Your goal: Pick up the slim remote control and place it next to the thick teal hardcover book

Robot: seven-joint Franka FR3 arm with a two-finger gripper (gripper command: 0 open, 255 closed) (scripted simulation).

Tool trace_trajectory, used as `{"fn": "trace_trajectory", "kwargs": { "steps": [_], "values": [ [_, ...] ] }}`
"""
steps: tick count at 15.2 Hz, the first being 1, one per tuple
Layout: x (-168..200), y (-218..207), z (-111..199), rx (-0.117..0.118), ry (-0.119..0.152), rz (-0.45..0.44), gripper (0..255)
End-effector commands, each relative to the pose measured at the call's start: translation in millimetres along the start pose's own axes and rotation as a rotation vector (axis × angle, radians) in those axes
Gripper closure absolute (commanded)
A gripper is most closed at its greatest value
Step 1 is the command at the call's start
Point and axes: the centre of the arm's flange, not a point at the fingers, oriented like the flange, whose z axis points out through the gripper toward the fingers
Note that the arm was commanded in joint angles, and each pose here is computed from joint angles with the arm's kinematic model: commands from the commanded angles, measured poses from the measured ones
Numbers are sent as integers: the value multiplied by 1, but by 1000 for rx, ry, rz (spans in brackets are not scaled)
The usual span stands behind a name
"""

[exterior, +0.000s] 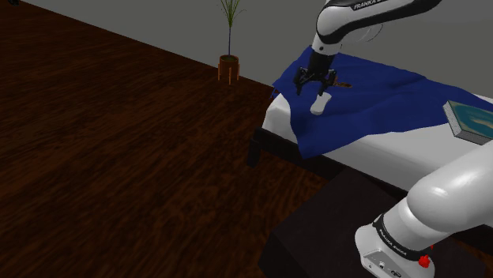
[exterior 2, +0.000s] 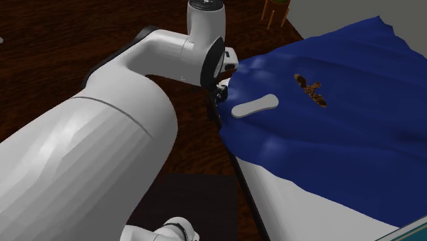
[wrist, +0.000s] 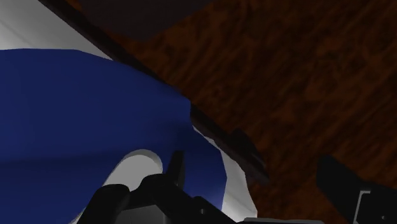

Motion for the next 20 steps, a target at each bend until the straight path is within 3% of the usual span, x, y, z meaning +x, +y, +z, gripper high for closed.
{"fn": "trace_trajectory", "kwargs": {
  "steps": [1,16,20],
  "values": [
    [21,14,9,-4,4,71,0],
    [135,153,71,-37,27,586,0],
    [136,154,92,-37,27,586,0]
  ]
}}
